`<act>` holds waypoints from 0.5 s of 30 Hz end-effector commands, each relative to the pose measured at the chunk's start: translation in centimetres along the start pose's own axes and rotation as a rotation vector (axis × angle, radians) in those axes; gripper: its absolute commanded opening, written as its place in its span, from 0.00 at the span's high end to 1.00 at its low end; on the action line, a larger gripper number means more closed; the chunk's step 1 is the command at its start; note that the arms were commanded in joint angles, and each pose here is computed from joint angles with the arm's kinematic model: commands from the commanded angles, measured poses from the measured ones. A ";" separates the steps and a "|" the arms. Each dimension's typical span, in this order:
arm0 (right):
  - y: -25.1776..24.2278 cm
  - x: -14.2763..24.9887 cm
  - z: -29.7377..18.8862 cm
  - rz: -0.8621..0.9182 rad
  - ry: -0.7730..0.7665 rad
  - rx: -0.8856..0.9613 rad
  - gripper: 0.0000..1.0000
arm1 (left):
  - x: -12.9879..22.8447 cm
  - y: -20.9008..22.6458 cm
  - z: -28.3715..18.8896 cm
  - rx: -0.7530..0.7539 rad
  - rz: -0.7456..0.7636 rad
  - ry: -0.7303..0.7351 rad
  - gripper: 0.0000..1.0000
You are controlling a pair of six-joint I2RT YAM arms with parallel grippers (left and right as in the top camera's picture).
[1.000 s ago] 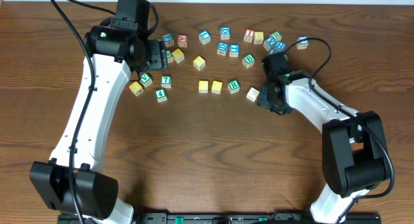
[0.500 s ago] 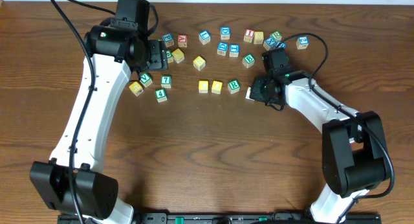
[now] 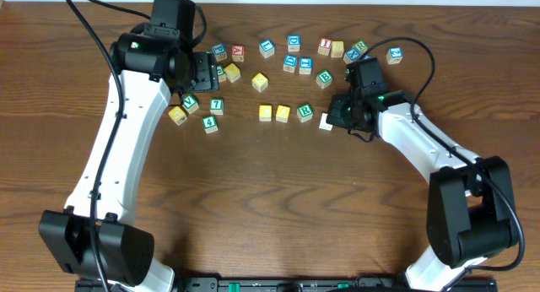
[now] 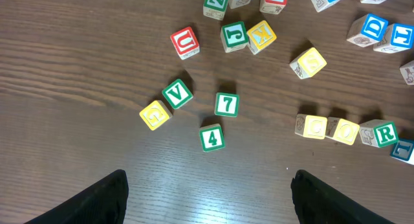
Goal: Spell out CORL
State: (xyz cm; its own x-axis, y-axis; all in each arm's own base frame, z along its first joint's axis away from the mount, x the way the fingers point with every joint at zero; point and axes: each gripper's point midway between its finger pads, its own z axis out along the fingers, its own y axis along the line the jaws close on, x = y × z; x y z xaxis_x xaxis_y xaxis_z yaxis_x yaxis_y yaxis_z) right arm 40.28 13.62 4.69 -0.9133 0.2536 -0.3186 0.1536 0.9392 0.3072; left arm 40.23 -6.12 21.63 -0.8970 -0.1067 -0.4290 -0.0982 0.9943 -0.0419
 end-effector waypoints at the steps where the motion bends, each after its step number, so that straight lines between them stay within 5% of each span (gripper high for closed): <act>1: -0.1 0.3 0.8 -0.010 0.021 -0.004 0.99 | 0.3 0.2 0.3 -0.011 0.007 0.011 0.20; 15: -0.3 0.5 1.9 -0.010 0.028 0.000 0.99 | 0.3 0.2 0.3 -0.011 0.007 0.011 0.20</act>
State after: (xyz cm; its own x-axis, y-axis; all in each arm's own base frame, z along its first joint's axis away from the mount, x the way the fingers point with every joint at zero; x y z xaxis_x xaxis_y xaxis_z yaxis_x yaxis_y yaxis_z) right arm 40.70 13.90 4.06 -0.9135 0.2506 -0.3205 0.1464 0.9375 0.3156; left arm 40.23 -6.12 21.63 -0.8970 -0.1064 -0.4290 -0.0979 0.9943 -0.0418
